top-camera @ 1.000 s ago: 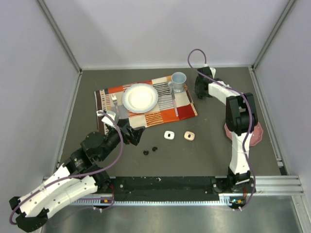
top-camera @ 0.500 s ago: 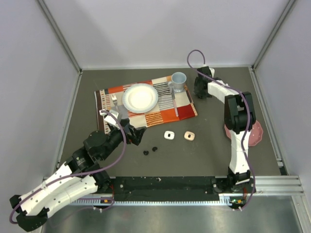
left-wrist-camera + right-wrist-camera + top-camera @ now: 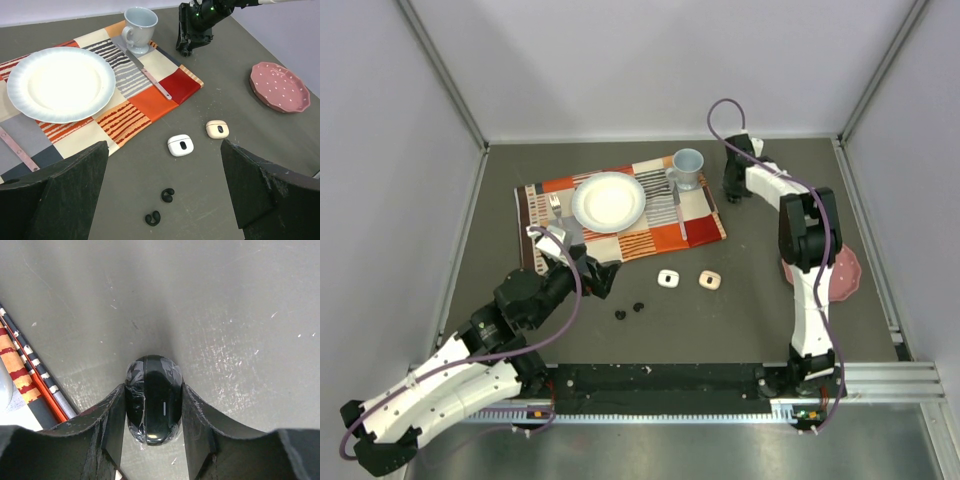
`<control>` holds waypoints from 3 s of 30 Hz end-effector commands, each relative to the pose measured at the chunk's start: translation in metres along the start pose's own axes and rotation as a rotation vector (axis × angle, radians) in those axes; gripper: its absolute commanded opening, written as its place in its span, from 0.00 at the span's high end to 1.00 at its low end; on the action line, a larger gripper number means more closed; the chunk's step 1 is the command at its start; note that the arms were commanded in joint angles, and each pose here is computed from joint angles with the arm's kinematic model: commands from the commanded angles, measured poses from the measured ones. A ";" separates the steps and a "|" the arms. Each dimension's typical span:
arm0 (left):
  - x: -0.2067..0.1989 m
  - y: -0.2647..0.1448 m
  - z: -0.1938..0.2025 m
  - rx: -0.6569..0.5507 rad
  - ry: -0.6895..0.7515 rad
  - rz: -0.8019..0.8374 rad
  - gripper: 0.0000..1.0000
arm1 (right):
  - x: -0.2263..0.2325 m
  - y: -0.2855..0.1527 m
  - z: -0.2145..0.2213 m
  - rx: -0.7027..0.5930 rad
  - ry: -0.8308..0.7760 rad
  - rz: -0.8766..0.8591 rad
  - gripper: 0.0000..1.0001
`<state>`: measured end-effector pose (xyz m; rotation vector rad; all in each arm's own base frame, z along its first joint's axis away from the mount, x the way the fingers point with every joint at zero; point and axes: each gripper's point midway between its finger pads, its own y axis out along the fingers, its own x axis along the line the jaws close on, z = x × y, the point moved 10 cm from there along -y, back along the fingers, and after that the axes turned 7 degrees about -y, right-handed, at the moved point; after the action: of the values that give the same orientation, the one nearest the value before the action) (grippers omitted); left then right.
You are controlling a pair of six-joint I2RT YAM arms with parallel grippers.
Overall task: Insert the wireless bluetooth earbuds into the charging case
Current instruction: Pick up the charging case from the corner of the board, then pass from the right arm to the left
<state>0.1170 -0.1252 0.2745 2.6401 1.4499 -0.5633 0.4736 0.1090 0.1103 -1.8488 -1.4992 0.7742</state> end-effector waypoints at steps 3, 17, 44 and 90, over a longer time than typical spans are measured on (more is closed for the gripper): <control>-0.001 0.006 -0.005 -0.041 -0.008 -0.017 0.01 | -0.005 -0.001 -0.005 -0.003 0.087 0.027 0.70; -0.001 0.020 0.000 -0.201 -0.095 -0.001 0.01 | -0.005 -0.182 0.009 -0.229 0.442 -0.418 0.91; -0.048 0.066 0.026 -0.382 -0.057 0.352 0.01 | 0.069 -0.350 0.129 -0.219 0.755 -0.914 0.94; -0.067 0.122 0.037 -0.467 -0.152 0.299 0.42 | 0.067 -0.357 0.133 -0.223 0.770 -0.965 0.93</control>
<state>0.1747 -0.2517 0.2304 2.3894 1.0426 -0.3445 0.1676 0.2452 0.2839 -1.1232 -1.6503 -0.4392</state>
